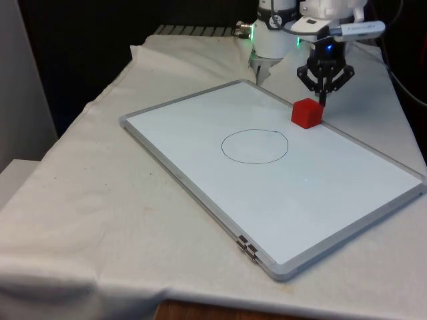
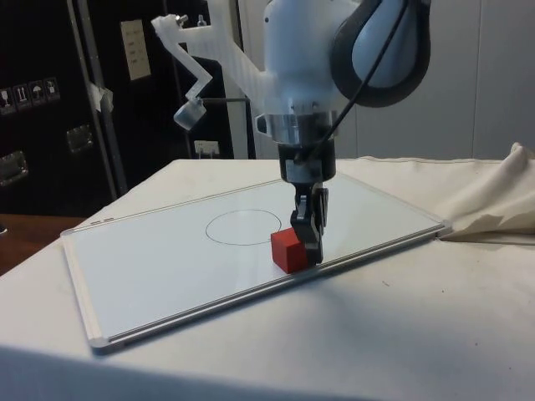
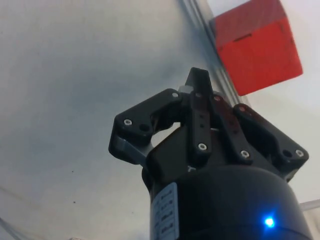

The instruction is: Push the cube into the marked area.

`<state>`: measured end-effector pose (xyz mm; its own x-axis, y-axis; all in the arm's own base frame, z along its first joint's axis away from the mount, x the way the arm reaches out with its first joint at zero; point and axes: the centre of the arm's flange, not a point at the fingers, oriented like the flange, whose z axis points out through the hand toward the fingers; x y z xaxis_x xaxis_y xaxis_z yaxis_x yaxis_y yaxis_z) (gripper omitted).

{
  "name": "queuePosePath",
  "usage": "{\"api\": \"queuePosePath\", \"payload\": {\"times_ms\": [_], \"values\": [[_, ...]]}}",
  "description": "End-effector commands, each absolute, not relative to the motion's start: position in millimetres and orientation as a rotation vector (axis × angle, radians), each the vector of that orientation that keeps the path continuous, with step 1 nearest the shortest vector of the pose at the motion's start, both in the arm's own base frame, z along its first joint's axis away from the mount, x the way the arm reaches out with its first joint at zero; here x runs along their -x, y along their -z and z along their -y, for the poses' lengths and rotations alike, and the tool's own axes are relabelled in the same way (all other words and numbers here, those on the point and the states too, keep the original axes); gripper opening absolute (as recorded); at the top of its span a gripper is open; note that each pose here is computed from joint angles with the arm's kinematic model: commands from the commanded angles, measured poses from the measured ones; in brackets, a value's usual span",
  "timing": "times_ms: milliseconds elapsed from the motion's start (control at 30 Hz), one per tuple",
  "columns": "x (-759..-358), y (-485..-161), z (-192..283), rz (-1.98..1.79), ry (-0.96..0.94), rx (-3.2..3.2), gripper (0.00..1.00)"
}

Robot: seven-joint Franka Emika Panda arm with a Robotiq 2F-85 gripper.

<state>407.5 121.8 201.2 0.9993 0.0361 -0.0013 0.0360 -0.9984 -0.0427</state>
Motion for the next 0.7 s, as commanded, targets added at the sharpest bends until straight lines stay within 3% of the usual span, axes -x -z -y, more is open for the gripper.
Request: {"api": "queuePosePath", "payload": {"times_ms": [0, 667], "values": [[-408, -200, -117, 0.051, 0.011, 3.106, 0.0], [-415, -200, -110, -0.035, 0.02, 3.108, 0.0]]}}
